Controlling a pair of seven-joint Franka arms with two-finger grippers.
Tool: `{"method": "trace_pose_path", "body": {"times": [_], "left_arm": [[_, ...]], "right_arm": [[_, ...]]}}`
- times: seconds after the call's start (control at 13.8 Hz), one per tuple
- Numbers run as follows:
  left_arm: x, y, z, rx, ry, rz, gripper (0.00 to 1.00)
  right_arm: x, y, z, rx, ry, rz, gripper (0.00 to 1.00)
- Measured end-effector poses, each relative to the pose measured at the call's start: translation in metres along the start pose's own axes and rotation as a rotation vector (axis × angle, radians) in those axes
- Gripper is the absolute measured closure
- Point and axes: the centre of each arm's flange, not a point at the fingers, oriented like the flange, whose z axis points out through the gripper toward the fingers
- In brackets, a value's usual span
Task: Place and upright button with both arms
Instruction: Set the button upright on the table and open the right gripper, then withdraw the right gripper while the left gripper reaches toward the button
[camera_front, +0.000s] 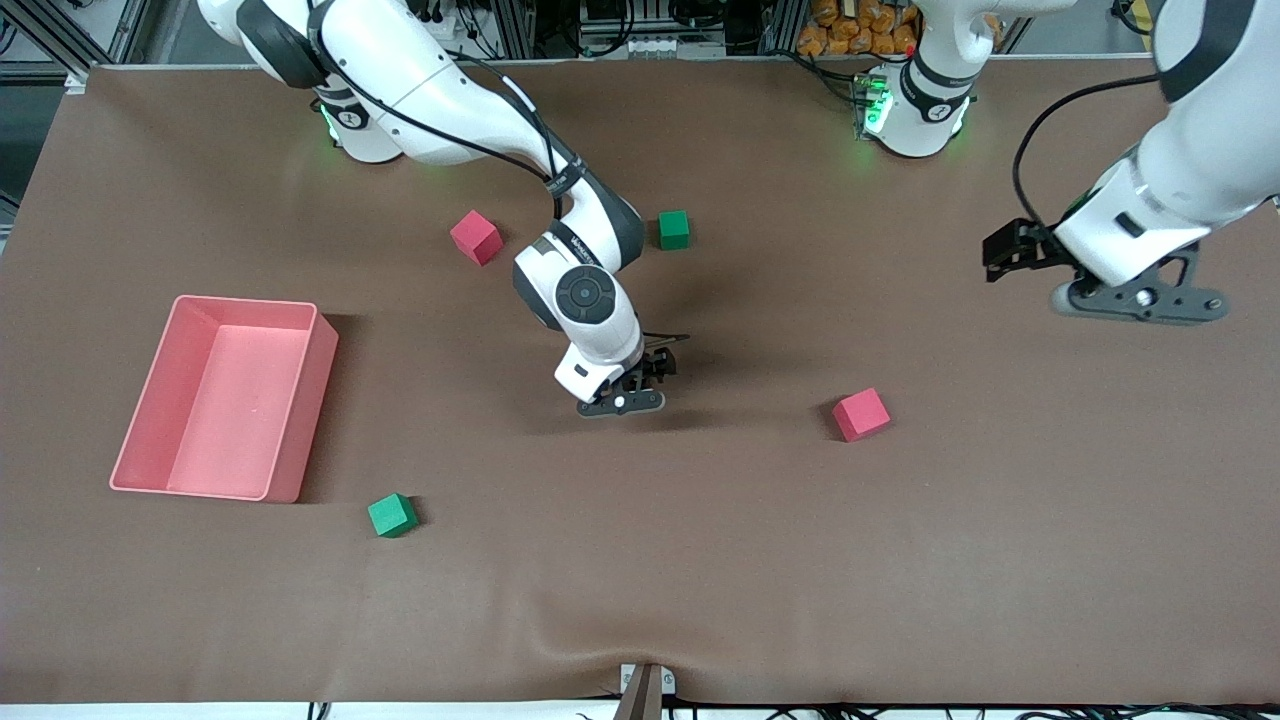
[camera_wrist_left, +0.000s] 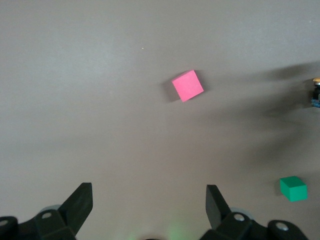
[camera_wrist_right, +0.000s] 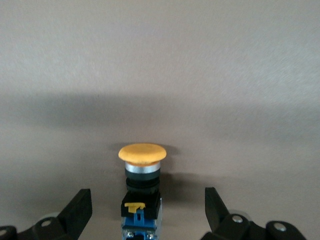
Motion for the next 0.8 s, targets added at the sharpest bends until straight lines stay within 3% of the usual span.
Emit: {"method": "trace_pose_path", "body": {"times": [0.22, 0.44, 0.65, 0.8], "left_arm": [[0.012, 0.01, 0.02, 0.001, -0.03, 0.017, 0.0], [0.021, 0.026, 0.036, 0.002, -0.045, 0.04, 0.0], [0.035, 0.046, 0.053, -0.003, -0.024, 0.051, 0.0], [0.044, 0.064, 0.069, -0.011, -0.019, 0.062, 0.0]], "right_arm": [[0.018, 0.017, -0.034, -0.012, 0.0, 0.039, 0.0], [0.05, 0.078, -0.111, -0.048, -0.03, 0.128, 0.0], [0.08, 0.151, -0.2, -0.026, 0.034, 0.22, 0.0], [0.081, 0.188, -0.245, -0.029, 0.046, 0.23, 0.0]]}}
